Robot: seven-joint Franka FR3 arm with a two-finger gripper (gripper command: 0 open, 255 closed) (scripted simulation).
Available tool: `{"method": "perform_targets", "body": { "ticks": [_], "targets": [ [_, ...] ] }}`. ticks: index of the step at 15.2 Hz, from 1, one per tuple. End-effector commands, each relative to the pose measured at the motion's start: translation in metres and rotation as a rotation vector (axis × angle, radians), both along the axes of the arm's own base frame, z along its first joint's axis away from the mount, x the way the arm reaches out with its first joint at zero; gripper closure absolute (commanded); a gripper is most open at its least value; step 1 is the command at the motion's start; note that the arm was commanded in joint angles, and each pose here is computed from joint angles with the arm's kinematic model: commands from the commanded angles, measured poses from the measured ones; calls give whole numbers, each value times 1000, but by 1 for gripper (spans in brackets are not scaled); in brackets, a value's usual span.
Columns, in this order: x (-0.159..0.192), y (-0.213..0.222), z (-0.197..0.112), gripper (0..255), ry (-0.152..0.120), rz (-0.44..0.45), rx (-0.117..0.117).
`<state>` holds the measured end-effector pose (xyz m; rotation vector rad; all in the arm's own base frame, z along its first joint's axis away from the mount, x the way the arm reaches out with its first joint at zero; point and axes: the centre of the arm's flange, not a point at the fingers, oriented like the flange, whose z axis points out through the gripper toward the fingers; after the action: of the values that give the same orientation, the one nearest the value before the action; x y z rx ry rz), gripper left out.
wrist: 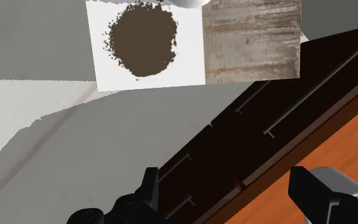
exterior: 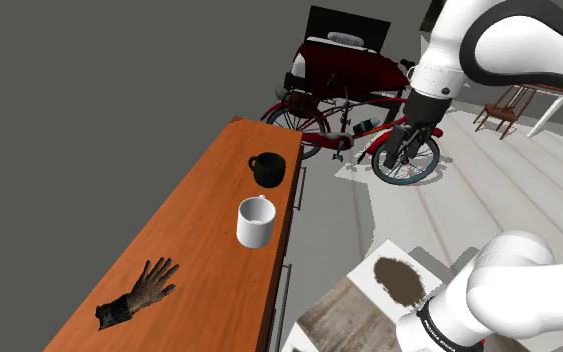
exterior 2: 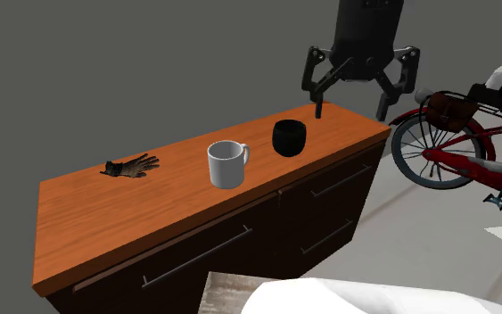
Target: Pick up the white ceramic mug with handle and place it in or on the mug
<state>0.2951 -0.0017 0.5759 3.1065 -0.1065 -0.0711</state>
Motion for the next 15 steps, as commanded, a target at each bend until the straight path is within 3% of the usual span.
{"method": "perform_targets", "body": {
  "ticks": [1, 15],
  "targets": [
    [0, 0, 0, 0, 0, 0, 0],
    [93, 132, -89, 0, 3, 91, 10]
  ]
}}
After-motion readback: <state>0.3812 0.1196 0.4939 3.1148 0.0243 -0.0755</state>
